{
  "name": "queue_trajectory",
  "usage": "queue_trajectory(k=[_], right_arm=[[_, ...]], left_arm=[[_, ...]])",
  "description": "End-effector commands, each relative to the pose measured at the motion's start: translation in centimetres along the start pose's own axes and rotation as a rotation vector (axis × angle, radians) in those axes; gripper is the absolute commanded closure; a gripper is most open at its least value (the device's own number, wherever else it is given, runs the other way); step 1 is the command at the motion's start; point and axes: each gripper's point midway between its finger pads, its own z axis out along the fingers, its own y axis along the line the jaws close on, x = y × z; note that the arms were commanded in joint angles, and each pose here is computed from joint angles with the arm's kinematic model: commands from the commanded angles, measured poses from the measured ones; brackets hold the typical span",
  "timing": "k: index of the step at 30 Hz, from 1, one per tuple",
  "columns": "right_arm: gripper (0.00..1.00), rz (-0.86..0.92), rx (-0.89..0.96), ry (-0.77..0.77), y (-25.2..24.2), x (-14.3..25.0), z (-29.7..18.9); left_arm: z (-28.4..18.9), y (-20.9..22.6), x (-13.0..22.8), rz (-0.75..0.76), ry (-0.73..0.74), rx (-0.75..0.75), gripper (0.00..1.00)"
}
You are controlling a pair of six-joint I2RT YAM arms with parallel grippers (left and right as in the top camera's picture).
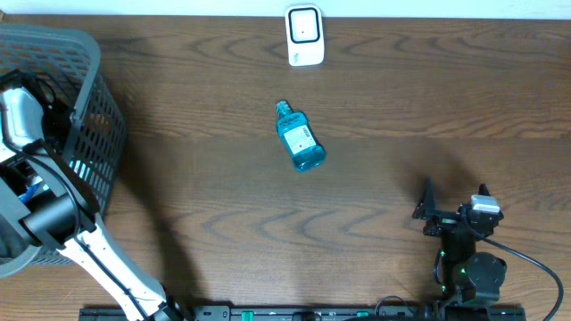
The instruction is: Scan the item barcode
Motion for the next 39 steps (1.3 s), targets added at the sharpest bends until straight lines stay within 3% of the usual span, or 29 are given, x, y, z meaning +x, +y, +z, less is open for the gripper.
queue_trajectory(k=[1,3,4,9,14,18,23,26,27,32,34,39], right_arm=[[0.01,-0.012,0.016,-0.002,-0.3,0.0,0.0],[0.01,-0.012,0.016,-0.002,-0.3,0.0,0.0],[0.01,-0.012,0.016,-0.002,-0.3,0.0,0.0],[0.01,-0.012,0.016,-0.002,-0.3,0.0,0.0],[0.01,-0.012,0.016,-0.002,-0.3,0.0,0.0],[0.01,-0.012,0.016,-0.002,-0.3,0.0,0.0],[0.01,-0.012,0.016,-0.002,-0.3,0.0,0.0],[0.01,-0.012,0.016,-0.002,-0.3,0.0,0.0],[0.01,-0.012,0.016,-0.002,-0.3,0.0,0.0],[0.01,-0.012,0.016,-0.002,-0.3,0.0,0.0],[0.01,-0.012,0.016,-0.002,-0.3,0.0,0.0],[0.01,-0.012,0.016,-0.002,-0.3,0.0,0.0]], left_arm=[[3.2,-0.2,1.3,-0.006,0.094,0.021,0.42],[2.5,0.0,1.1,-0.007,0.084,0.011,0.56],[1.9,0.2,0.8,-0.024,0.067,0.002,0.58],[-3.4,1.5,-0.8,-0.078,-0.066,-0.065,0.59],[-13.4,3.3,-1.7,-0.155,-0.289,-0.210,0.59],[-26.8,2.2,-1.5,-0.232,-0.662,-0.306,0.59],[-40.0,-7.6,-0.4,-0.053,-1.109,-0.191,0.56],[-44.6,-17.2,0.5,0.158,-1.278,0.006,0.56],[-45.5,-23.0,0.9,0.279,-1.304,0.127,0.56],[-40.7,-39.9,1.2,0.616,-1.141,0.388,0.56],[-34.2,-47.9,0.6,0.740,-0.973,0.393,0.56],[-21.2,-56.1,-0.2,0.861,-0.698,0.322,0.56]])
